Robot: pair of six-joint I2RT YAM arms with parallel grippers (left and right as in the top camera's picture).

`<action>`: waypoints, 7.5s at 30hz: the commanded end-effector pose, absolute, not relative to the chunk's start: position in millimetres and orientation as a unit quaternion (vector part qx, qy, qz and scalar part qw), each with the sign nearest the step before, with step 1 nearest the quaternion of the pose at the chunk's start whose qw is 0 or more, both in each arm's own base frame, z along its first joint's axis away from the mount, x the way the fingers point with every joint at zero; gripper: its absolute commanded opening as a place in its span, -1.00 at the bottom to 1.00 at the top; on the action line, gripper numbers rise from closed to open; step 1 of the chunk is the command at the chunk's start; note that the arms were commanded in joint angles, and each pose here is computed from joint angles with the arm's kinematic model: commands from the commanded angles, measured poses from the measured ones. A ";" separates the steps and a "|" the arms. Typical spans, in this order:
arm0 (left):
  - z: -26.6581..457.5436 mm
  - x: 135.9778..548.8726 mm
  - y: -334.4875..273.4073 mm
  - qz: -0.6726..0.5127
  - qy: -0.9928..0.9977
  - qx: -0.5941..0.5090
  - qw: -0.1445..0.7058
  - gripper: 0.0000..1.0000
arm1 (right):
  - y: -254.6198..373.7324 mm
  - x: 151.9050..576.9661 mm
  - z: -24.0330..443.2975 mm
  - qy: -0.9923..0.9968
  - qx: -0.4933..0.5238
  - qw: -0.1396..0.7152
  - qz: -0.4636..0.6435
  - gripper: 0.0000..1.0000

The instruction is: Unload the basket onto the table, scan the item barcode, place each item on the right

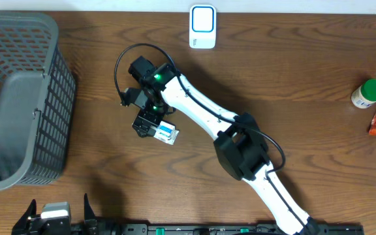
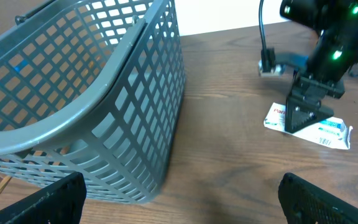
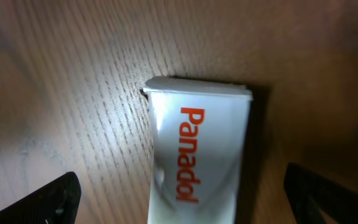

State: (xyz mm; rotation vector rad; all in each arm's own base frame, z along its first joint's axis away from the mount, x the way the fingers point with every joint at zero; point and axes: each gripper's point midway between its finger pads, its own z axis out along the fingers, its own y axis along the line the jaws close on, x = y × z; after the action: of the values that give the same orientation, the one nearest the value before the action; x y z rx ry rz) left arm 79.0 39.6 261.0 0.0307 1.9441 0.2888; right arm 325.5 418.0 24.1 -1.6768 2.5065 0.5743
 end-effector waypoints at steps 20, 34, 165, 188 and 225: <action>260.9 78.4 39.2 0.124 0.821 0.020 0.557 0.98 | 374.1 304.1 -66.0 0.843 -0.527 -0.077 0.076 0.59; 260.9 78.4 39.2 0.124 0.821 0.020 0.557 0.98 | 341.6 301.0 -100.3 0.848 -0.522 -0.091 -0.014 0.07; 260.9 78.4 39.2 0.124 0.821 0.020 0.557 0.98 | 124.0 578.0 117.6 0.916 -0.232 0.225 -0.240 -0.55; 260.9 78.4 39.2 0.124 0.821 0.020 0.557 0.97 | -242.6 481.7 32.6 0.980 0.152 0.055 -0.114 0.98; 260.9 78.4 39.2 0.124 0.821 0.020 0.557 0.97 | 33.2 252.9 525.8 0.838 -0.007 0.546 0.005 0.99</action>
State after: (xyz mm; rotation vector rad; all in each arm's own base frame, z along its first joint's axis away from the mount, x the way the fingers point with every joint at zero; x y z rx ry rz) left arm 79.0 39.6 261.0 0.0311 1.9441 0.2890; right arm 282.1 71.1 518.9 -0.2159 2.0045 0.1587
